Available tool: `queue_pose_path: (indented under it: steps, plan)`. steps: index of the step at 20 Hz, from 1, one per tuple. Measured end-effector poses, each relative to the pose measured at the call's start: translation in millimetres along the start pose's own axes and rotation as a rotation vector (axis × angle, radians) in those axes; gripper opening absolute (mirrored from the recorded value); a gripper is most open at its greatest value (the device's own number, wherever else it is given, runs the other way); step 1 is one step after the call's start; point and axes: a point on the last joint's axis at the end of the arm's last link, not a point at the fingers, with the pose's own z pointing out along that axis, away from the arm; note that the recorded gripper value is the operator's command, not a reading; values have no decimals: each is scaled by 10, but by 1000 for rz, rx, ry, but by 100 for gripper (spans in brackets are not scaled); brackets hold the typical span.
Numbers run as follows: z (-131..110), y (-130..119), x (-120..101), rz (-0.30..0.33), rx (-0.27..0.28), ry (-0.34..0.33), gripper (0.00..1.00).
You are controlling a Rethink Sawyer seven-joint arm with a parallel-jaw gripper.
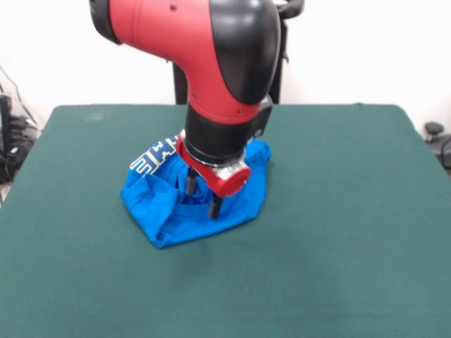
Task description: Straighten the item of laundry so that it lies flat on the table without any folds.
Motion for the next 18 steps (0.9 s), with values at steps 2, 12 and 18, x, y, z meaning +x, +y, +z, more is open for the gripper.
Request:
queue_pose_path:
  steps: [2,12,18]
  plan:
    - [177,20,65,-11,2,-9,100]
    - [381,29,91,-17,-8,-35,100]
    - [380,30,91,-16,-9,-35,100]
